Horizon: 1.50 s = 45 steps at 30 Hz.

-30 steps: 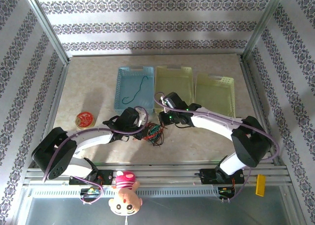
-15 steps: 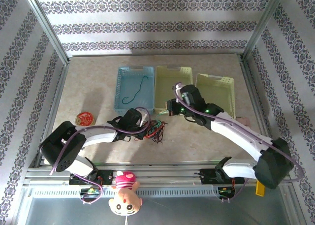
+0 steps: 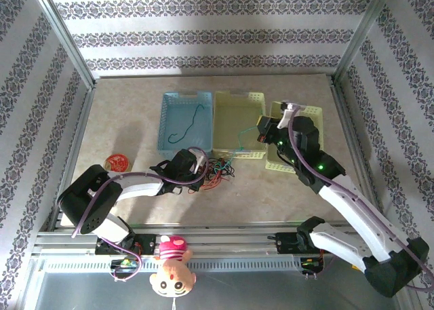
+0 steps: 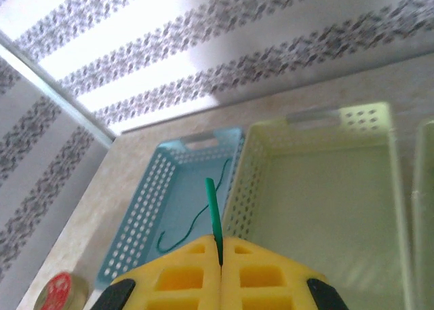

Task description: Untangle the cables

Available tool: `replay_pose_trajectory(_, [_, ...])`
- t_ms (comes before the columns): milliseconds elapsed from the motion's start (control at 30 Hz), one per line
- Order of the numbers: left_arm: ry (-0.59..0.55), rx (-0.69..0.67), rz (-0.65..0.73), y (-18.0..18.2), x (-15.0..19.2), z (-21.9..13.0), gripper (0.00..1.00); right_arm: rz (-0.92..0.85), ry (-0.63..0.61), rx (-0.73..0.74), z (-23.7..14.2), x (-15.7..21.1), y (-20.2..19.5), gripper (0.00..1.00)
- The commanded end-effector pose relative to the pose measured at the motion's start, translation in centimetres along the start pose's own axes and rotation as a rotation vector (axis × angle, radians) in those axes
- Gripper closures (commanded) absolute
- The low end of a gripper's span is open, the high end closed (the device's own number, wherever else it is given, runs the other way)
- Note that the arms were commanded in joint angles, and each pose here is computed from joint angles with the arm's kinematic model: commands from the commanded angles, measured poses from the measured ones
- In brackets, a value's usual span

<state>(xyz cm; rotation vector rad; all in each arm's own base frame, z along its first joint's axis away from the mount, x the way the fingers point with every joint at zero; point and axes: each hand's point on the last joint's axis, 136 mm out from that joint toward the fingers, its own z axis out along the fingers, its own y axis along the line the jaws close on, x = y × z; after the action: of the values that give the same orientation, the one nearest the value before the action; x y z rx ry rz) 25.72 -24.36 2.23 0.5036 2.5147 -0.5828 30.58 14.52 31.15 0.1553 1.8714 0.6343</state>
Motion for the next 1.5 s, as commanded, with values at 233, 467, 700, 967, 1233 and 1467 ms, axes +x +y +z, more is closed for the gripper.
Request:
replay_pose_trajectory(233, [0.102, -0.116, 0.004, 2.0, 3.7, -0.3, 1.0, -0.001, -0.14, 0.213, -1.4, -2.2, -4.1, 1.0])
replay_pose_trajectory(467, [-0.028, 0.011, 0.043, -1.4, -0.5, -3.4, 0.41, -0.1, 0.115, -0.015, 1.8, 1.4, 0.4, 0.98])
replay_pose_trajectory(700, [-0.185, 0.16, 0.17, -5.8, -5.9, -8.2, 0.33, -0.012, 0.242, -0.133, 3.4, 4.0, 2.4, 0.98])
replay_pose_trajectory(967, [-0.249, 0.298, 0.261, -10.6, -10.5, -7.8, 0.33, 0.091, 0.255, -0.183, 3.7, 3.4, 3.0, 0.99])
replay_pose_trajectory(1233, [-0.174, 0.444, 0.289, -14.5, -10.8, -3.1, 0.35, 0.24, 0.239, -0.185, 3.9, 2.3, 1.6, 0.99])
replay_pose_trajectory(1467, [-0.175, 0.436, 0.233, -14.6, -11.8, -0.1, 0.73, 0.285, 0.24, -0.178, 3.7, 2.3, 0.9, 0.99])
